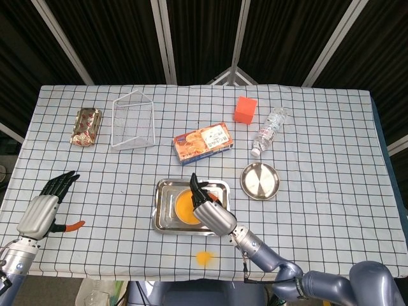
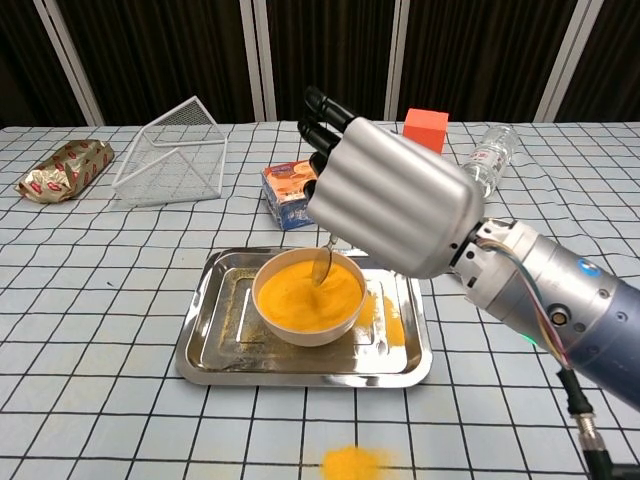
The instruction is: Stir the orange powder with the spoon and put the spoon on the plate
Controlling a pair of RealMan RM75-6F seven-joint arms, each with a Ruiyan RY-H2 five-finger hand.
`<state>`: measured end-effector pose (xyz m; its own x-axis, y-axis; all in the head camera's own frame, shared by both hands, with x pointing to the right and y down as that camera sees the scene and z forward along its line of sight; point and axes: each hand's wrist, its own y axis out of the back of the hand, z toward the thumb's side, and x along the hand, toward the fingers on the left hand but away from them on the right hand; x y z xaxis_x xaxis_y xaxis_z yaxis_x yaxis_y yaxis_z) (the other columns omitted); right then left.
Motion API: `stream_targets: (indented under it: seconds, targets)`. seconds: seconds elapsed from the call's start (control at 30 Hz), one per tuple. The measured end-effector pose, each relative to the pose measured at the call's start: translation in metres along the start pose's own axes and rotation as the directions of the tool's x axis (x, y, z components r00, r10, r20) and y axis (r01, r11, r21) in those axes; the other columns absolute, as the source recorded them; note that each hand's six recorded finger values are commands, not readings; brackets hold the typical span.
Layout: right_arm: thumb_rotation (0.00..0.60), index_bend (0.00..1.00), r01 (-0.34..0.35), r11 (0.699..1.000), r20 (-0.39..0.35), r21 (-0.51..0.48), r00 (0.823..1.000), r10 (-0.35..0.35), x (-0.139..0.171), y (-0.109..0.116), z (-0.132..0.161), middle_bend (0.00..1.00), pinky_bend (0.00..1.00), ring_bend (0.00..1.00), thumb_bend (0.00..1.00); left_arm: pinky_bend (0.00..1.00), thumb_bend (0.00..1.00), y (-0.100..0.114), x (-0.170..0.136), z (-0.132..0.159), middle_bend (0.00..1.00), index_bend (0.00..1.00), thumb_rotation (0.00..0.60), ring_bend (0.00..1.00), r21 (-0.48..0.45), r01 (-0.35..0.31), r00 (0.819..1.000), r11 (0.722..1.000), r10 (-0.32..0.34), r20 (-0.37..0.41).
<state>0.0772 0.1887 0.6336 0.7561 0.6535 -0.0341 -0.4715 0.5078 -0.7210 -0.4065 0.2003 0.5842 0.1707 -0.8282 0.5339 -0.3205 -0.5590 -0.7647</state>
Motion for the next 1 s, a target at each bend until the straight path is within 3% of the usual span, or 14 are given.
stream_targets:
  seconds: [0.3,0.67,1.0]
  targets:
    - [0.600,0.93,-0.008,1.000,-0.030,0.019,0.999,0.009,0.007,-0.005,0.001,0.50,0.14,0.21,0.85,0.02,0.00,-0.001,-0.001,0.001,0.00,0.00,0.600,0.00,-0.007,0.005,1.000,1.000,-0.005,0.000]
    - [0.600,0.93,-0.070,0.992,0.076,-0.102,0.994,0.078,0.009,-0.013,-0.020,0.50,0.14,0.21,0.85,0.02,0.00,-0.001,-0.001,0.001,0.00,0.00,0.600,0.00,-0.011,0.004,1.000,1.000,-0.004,0.000]
    - [0.600,0.93,-0.124,0.980,0.226,-0.154,0.961,0.157,0.019,-0.040,-0.075,0.50,0.14,0.21,0.85,0.02,0.00,-0.001,0.000,0.000,0.00,0.00,0.600,0.00,-0.022,0.006,1.000,1.000,-0.006,-0.006]
